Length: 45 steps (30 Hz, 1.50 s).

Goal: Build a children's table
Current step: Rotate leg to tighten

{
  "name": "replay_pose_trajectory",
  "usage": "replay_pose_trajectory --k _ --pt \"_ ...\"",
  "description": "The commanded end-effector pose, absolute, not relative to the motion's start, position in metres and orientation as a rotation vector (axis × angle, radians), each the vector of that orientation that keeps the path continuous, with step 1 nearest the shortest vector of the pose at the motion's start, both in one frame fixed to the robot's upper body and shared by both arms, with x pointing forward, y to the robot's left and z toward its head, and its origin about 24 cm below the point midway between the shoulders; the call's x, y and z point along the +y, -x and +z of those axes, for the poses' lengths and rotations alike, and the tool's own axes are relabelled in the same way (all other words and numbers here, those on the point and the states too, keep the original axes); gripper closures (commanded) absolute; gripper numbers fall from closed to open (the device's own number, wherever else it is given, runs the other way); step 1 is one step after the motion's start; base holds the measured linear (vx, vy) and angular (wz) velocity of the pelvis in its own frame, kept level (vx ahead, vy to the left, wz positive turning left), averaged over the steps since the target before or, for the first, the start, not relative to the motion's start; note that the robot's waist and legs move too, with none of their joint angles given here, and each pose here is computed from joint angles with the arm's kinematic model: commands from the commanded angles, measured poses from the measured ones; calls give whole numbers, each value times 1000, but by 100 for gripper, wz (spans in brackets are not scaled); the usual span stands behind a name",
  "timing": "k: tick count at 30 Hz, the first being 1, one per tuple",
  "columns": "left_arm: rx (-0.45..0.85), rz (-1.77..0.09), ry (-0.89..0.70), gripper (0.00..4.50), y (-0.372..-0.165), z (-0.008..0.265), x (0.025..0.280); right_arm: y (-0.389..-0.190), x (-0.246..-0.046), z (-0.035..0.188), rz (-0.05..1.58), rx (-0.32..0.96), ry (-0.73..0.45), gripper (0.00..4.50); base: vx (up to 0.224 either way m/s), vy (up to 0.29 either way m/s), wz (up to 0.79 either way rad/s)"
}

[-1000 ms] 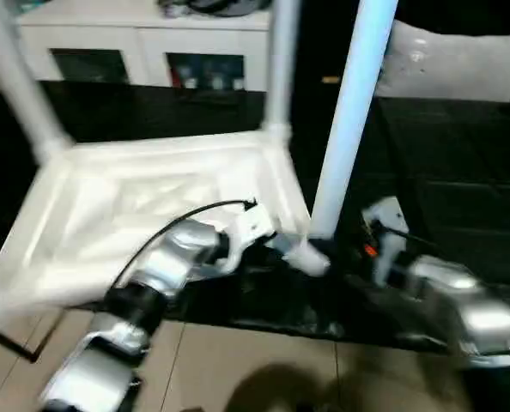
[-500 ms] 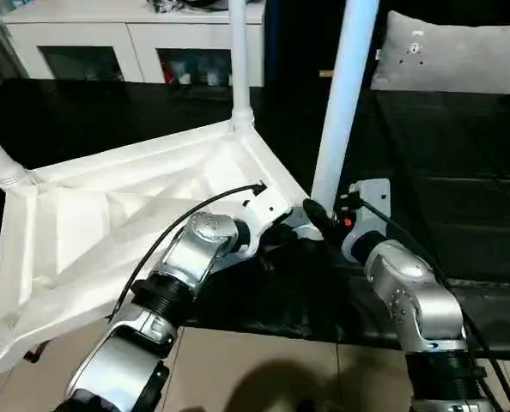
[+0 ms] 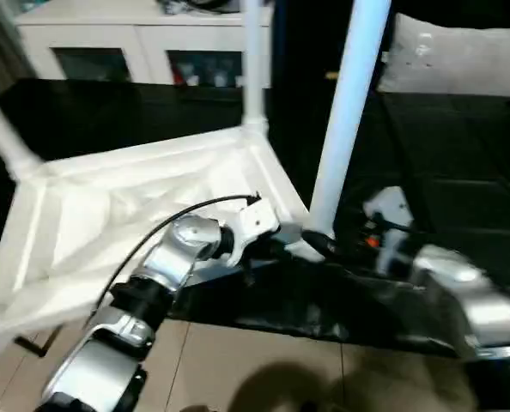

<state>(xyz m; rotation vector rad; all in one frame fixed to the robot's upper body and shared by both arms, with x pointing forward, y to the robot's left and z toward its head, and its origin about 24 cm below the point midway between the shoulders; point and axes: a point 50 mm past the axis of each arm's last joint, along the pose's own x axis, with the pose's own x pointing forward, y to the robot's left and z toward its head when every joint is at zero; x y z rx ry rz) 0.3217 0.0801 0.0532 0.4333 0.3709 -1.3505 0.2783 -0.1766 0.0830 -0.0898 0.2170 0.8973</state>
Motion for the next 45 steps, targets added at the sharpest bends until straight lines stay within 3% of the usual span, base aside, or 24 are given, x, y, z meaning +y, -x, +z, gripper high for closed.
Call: replay_pose_trajectory --k 1,8,17,32,38,41,42,45 --pt "262 -1486 -485 450 -318 73 74 -271 -175 88 1046 223 132 2 0 0 0" --pt "286 -1651 -575 450 -307 71 82 -261 -184 88 1261 315 181 2 0 0 0" --pt "295 -1778 -623 450 -299 72 84 -259 -179 87 1405 352 138 76 0 0 0" --pt "297 -1797 -616 450 -297 70 85 -254 -174 80 1490 413 45 211 0 0 0" --pt "309 -1645 -513 450 -307 69 79 -257 -157 80 1352 361 -47 245 0 0 0" --pt "305 -1550 -477 450 -315 70 74 -268 -148 72 1155 372 -27 248 0 0 0" --pt "305 -1550 -477 450 -315 70 74 -268 -148 72 1155 372 -27 248 0 0 0" --pt "311 -1417 -448 450 -324 69 67 -285 -137 68 896 347 -66 251 0 0 0"
